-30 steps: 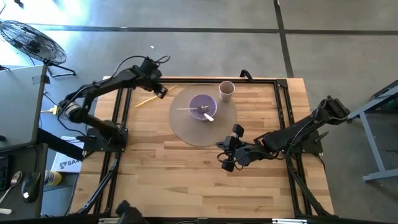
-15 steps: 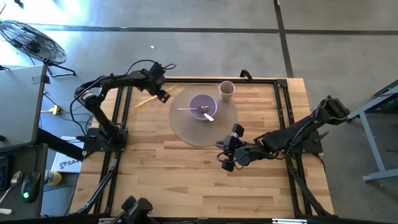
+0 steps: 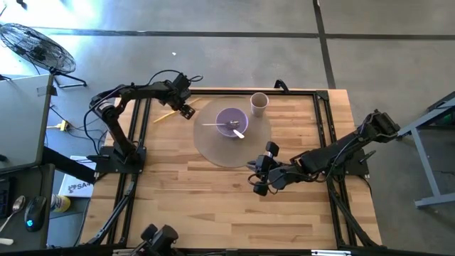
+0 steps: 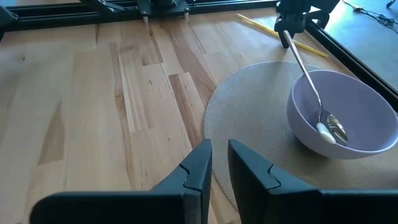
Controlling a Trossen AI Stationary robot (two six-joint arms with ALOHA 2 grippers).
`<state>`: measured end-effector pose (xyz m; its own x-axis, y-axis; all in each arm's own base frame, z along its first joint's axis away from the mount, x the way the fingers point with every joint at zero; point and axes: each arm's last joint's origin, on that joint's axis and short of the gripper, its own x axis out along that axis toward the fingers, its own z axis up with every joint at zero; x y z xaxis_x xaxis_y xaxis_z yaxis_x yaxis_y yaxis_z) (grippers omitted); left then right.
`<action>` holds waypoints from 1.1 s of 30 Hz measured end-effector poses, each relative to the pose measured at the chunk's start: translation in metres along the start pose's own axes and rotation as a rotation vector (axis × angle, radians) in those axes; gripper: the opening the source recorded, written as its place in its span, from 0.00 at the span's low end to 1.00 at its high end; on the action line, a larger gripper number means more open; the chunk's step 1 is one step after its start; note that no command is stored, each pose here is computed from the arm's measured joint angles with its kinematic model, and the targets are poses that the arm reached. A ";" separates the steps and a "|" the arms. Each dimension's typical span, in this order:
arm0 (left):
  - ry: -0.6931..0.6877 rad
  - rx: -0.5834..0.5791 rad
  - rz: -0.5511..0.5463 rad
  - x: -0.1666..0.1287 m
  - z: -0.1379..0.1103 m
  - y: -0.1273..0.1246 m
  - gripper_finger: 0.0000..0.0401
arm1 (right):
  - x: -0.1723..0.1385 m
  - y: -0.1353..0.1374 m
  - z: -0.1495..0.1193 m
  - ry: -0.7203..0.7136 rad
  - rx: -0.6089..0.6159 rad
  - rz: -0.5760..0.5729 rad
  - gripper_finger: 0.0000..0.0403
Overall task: Pick & Place Utensil
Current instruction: Put the yellow straw into the brown cup on the brown mat
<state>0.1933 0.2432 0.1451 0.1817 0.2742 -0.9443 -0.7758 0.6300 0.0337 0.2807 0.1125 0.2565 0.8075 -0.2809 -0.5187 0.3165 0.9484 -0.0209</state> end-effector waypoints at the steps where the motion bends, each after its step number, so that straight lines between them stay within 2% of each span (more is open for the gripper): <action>1: 0.001 0.000 -0.005 0.000 0.000 0.000 0.53 | 0.000 0.000 0.000 0.000 0.000 0.000 0.12; 7: 0.013 -0.016 0.009 0.000 -0.001 0.000 0.44 | 0.000 0.000 0.000 0.000 0.000 0.000 0.12; 21: 0.016 -0.047 0.007 0.001 -0.002 0.000 0.02 | 0.000 0.000 0.000 0.000 0.000 -0.001 0.12; 28: 0.021 -0.075 0.012 -0.006 -0.004 0.000 0.03 | 0.000 0.000 0.000 0.000 0.001 0.000 0.12; 33: 0.018 -0.095 0.002 -0.028 -0.009 0.001 0.00 | 0.000 0.000 0.000 0.000 0.001 0.000 0.12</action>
<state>0.1822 0.2299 0.1691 0.1700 0.2614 -0.9501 -0.8301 0.5576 0.0049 0.2806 0.1125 0.2565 0.8073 -0.2809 -0.5190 0.3172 0.9481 -0.0198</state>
